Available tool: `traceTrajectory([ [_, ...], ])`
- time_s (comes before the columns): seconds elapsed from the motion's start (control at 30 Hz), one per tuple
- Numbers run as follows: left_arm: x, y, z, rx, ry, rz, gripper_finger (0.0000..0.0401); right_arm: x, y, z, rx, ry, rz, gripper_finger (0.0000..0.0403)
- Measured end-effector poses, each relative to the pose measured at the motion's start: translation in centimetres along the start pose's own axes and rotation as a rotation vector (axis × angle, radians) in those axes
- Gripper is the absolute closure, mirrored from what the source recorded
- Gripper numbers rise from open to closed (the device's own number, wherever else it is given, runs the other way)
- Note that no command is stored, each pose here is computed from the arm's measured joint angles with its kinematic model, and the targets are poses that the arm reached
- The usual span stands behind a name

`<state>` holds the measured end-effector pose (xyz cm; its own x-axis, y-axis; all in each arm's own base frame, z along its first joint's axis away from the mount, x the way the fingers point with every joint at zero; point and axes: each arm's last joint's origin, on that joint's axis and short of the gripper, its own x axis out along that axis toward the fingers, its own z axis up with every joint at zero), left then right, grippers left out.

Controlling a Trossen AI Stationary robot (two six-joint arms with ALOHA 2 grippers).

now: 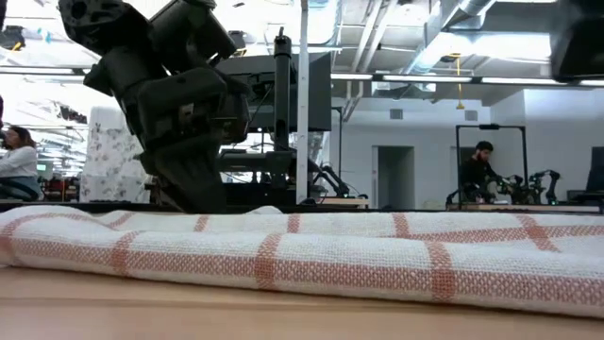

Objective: Roll towel
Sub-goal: Roll the white towel

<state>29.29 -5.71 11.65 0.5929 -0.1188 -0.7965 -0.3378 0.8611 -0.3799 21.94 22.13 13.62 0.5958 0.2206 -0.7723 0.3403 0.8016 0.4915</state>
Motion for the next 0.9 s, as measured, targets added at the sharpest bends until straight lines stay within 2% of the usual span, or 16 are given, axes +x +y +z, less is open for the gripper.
traceTrajectory([
  [0.27,0.0,0.6,-0.4,-0.019,0.045,0.056,0.0279,-0.6,-0.2,-3.0,0.058,0.069,-0.069,0.0403],
  [0.57,0.0,0.7,-0.5,-0.041,0.042,0.069,0.0279,-1.5,0.3,-5.6,0.119,0.101,-0.054,0.0403],
  [0.9,0.1,0.5,-0.2,-0.044,0.019,0.034,0.0279,-0.7,0.2,-3.4,0.061,0.066,-0.030,0.0403],
])
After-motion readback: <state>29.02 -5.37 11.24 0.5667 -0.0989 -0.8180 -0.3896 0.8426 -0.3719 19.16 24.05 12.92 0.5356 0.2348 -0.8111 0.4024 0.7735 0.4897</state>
